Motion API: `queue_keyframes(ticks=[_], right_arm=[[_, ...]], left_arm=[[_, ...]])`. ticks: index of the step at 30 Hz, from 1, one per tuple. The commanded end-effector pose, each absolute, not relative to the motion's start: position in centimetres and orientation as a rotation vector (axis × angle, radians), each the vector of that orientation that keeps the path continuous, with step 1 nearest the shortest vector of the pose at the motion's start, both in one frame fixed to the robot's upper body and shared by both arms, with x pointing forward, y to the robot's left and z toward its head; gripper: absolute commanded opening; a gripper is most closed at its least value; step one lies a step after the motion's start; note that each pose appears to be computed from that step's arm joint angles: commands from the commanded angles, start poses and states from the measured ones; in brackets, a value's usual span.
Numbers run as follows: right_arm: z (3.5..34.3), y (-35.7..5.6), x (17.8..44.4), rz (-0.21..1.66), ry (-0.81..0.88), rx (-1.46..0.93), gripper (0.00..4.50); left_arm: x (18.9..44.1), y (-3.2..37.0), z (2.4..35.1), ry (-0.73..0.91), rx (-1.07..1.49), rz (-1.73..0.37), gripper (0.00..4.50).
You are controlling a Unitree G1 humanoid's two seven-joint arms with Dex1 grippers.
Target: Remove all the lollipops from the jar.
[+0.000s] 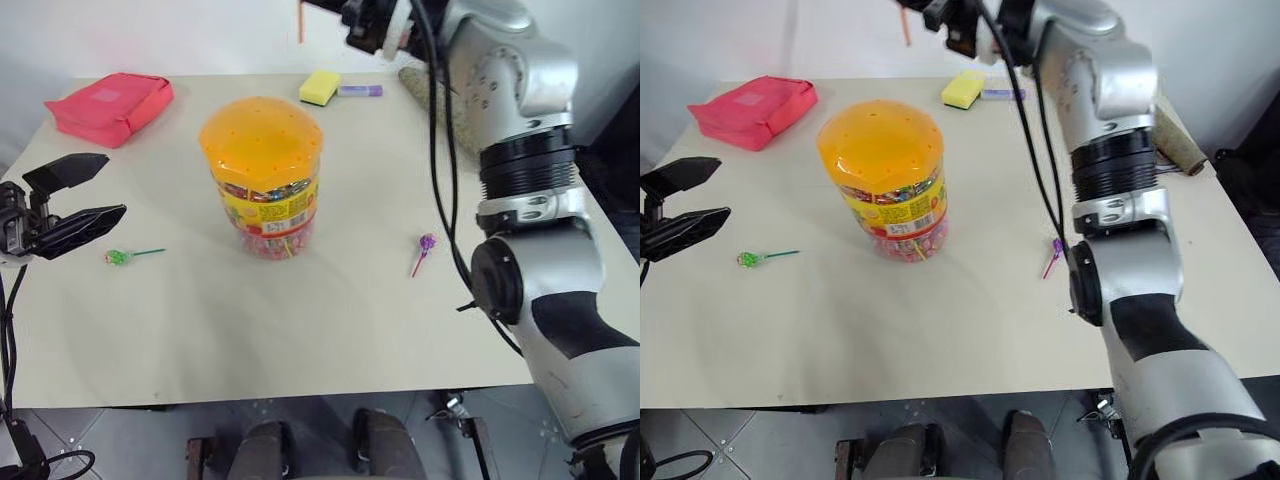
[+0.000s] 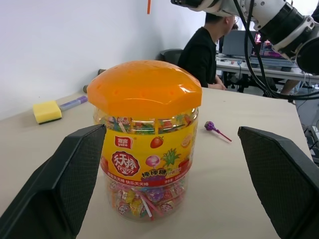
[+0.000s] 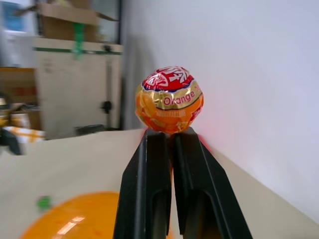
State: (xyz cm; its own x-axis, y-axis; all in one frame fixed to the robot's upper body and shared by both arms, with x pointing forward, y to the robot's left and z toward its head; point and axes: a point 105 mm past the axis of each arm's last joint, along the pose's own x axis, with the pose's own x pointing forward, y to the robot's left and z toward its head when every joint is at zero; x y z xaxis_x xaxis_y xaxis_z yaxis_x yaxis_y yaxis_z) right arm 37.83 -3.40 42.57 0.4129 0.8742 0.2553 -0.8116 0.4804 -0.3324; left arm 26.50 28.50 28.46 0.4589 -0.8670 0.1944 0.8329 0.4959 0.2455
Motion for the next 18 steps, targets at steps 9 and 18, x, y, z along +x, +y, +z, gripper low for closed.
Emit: queue_keyframes(ticks=[9,18], right_arm=[[28.8,-18.2,37.3,0.704,0.239,-0.391,0.01],[18.5,-26.6,34.1,0.414,0.608,-0.273,0.01]], left_arm=[[24.8,28.6,30.1,-0.341,0.135,-1.116,4.5],[25.4,28.5,29.7,-0.294,0.123,-1.141,4.5]])
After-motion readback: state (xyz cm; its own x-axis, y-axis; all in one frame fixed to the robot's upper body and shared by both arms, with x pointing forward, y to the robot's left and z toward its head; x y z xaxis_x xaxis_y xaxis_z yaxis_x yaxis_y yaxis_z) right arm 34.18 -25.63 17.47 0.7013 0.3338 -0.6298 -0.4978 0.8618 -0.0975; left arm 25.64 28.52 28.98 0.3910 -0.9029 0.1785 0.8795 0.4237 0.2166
